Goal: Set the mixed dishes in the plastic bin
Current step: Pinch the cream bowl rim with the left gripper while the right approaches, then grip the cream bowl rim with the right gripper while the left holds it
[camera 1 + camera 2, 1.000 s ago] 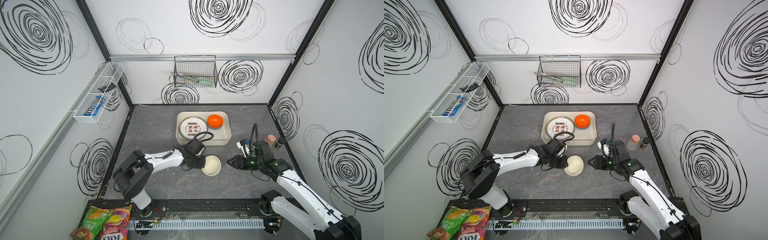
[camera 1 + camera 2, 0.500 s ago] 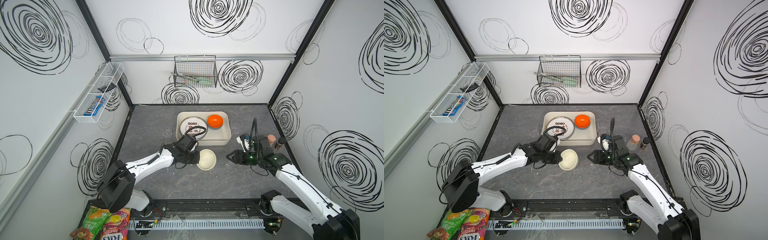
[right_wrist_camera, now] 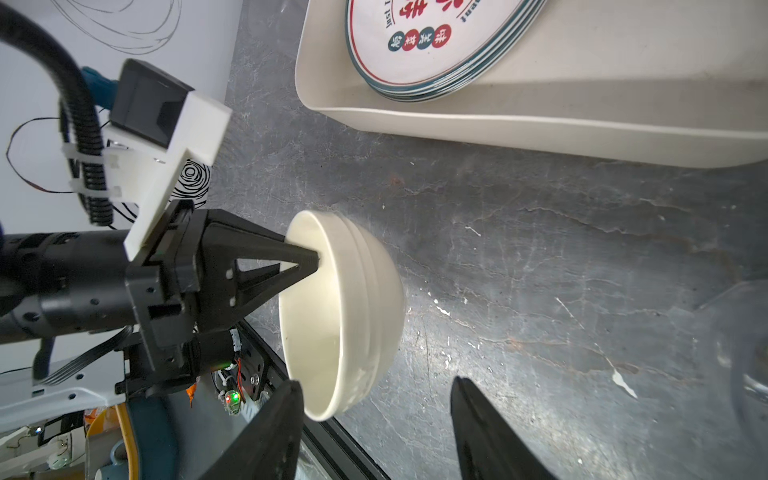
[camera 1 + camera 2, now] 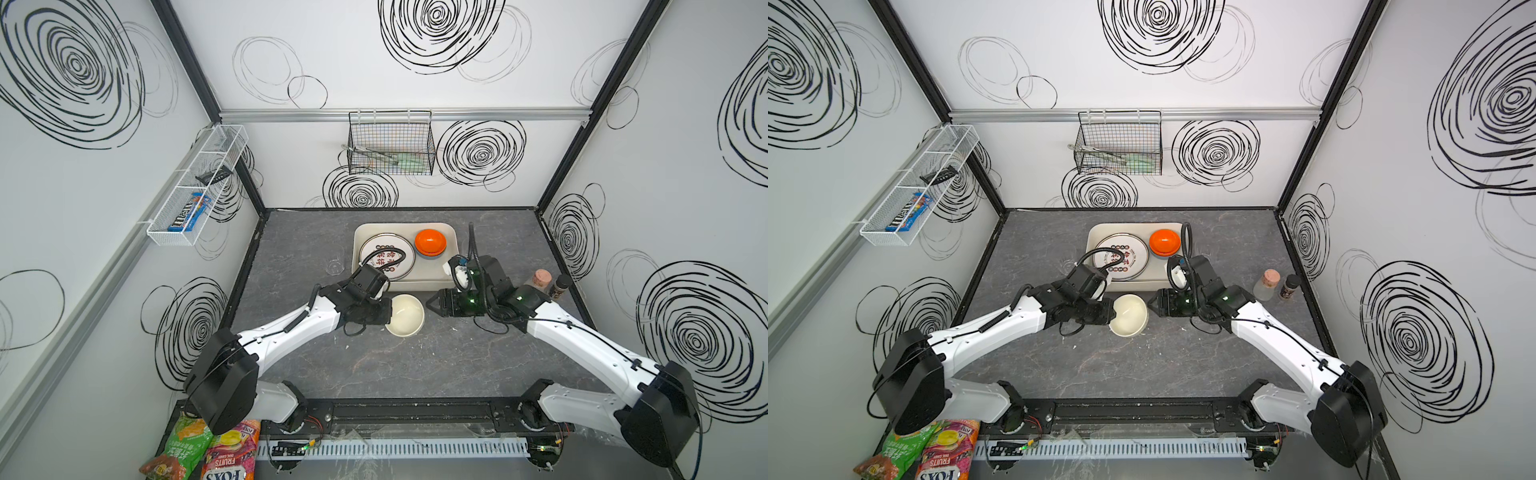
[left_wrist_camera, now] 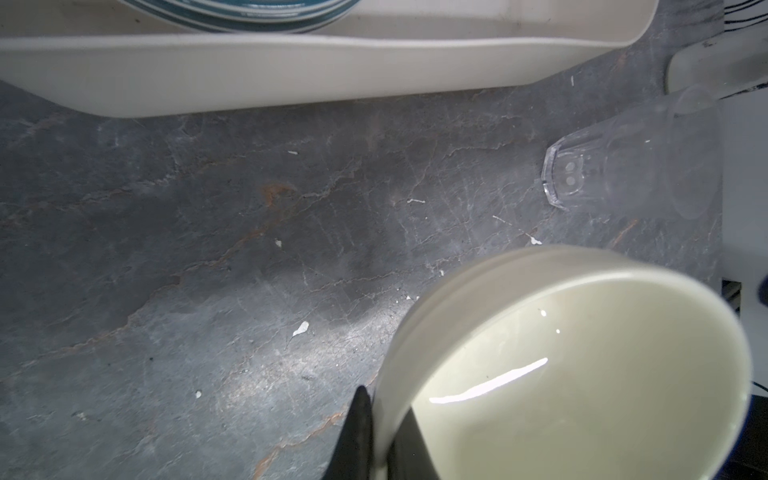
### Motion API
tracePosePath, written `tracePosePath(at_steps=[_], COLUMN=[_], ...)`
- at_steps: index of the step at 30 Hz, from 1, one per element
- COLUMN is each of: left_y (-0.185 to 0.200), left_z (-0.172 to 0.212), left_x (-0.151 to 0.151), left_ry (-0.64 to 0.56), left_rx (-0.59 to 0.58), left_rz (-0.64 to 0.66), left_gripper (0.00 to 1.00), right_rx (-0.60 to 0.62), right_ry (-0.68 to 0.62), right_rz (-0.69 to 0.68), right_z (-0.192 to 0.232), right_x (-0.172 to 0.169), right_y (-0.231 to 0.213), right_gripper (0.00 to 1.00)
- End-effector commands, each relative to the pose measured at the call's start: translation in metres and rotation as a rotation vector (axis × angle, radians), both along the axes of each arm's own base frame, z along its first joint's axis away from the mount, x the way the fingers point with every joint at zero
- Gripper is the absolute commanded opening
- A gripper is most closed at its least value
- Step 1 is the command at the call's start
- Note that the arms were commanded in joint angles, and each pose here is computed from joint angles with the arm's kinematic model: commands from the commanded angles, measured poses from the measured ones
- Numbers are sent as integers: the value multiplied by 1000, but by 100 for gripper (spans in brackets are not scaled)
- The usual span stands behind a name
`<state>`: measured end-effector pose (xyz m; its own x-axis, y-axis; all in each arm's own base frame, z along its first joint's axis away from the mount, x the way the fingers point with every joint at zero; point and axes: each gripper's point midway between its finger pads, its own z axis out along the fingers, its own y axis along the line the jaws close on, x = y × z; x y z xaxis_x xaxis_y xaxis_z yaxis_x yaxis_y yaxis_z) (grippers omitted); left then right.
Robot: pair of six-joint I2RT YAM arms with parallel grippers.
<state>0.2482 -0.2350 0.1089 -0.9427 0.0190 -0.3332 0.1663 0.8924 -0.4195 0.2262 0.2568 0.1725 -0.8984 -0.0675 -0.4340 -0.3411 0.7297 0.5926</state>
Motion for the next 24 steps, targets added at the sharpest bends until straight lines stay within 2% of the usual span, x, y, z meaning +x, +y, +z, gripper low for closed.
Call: tracePosePath(at_steps=[1,12,24], left_y=[-6,3,6], left_z=[36,47,57], left_x=[15,17,20], left_ry=[-94,-112,-125], left_rx=[-67,-77,-96], left_rz=[5,26,35], left_gripper=[6,6,8], right_rx=[5,-34,-115], right_ry=[-40,-19,-12], right_rz=[-18,40,15], right_z=[12,-1,-15], right_x=[13,17,29], right_y=[13,49,53], right_gripper=[61,56,37])
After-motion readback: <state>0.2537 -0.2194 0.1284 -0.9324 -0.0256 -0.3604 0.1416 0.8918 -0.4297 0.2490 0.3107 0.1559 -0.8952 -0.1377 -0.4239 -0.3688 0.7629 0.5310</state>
